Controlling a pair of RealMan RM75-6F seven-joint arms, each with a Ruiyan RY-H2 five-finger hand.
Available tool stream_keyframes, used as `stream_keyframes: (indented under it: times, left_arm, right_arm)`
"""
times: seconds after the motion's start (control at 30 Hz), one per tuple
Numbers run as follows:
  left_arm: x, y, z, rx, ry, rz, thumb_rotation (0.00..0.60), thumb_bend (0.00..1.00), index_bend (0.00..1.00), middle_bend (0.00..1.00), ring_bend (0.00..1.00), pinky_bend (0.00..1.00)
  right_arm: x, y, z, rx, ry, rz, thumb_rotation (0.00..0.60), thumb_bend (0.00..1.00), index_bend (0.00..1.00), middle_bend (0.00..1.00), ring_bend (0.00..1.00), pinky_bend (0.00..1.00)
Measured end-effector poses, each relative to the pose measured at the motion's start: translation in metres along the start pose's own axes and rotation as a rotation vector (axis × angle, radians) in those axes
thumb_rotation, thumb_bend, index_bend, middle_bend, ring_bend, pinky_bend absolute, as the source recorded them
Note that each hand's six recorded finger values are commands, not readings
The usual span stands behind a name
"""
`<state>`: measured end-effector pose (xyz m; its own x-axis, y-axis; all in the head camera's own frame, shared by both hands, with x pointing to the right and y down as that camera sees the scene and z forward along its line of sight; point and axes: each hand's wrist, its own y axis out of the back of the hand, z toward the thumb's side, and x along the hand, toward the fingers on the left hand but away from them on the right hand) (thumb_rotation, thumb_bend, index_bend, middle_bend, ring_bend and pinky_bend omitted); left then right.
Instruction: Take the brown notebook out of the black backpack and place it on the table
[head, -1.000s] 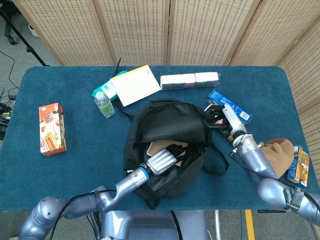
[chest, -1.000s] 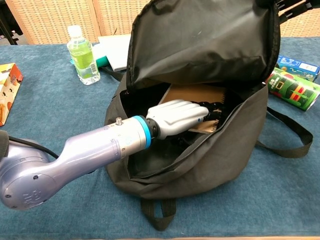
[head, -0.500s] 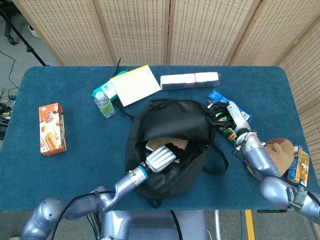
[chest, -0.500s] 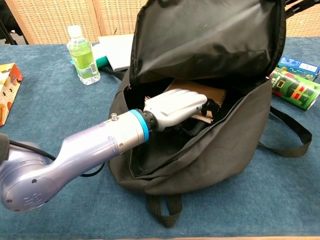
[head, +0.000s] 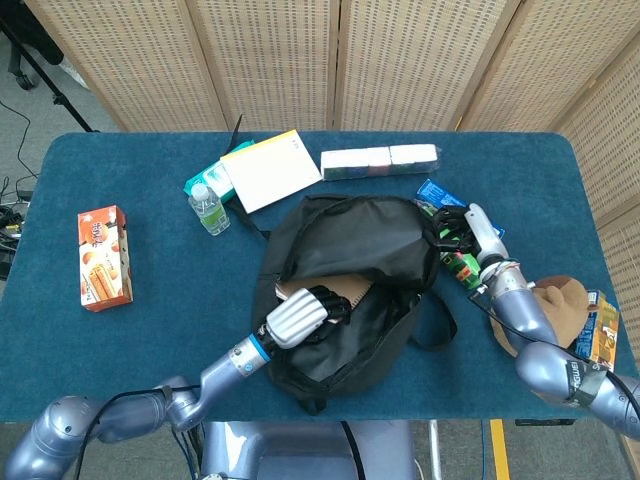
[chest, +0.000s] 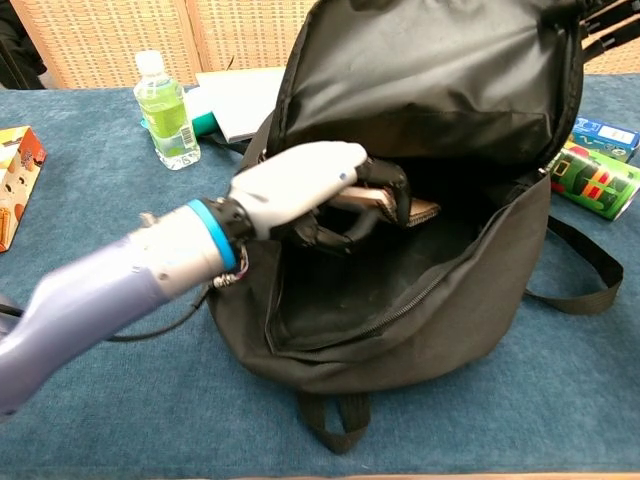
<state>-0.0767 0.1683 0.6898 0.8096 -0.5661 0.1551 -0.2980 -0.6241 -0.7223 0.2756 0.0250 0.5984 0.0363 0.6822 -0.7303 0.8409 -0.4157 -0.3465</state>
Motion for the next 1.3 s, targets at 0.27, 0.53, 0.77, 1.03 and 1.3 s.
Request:
stream_keyframes:
  times: [0.27,0.53,0.77,1.03,1.3]
  left_arm:
    - [-0.023,0.039,0.002,-0.114,-0.028,0.056,0.6,0.69,0.79,0.54,0.38,0.49]
    - [-0.031,0.069,0.011,-0.242,-0.052,0.099,0.6,0.69,0.79,0.54,0.38,0.49]
    - [-0.018,0.065,0.017,-0.297,-0.057,0.123,0.6,0.68,0.8,0.54,0.38,0.49]
    - [-0.025,0.072,0.019,-0.336,-0.082,0.162,0.6,0.69,0.81,0.54,0.38,0.49]
    - [-0.043,0.108,0.023,-0.394,-0.125,0.234,0.6,0.69,0.81,0.54,0.38,0.49]
  right_arm:
    - [-0.012,0.001,-0.02,-0.008,-0.051,-0.019,0.6,0.75,0.69,0.66,0.42,0.42]
    - [-0.021,-0.017,-0.029,-0.008,-0.081,0.013,0.6,0.75,0.69,0.66,0.42,0.42]
    - [-0.02,-0.016,-0.025,-0.033,-0.079,0.027,0.6,0.75,0.7,0.67,0.42,0.42]
    - [-0.023,-0.003,-0.041,-0.058,-0.12,0.03,0.6,0.75,0.7,0.67,0.42,0.42]
    - [-0.026,0.0,-0.054,-0.057,-0.137,0.031,0.6,0.75,0.7,0.67,0.42,0.42]
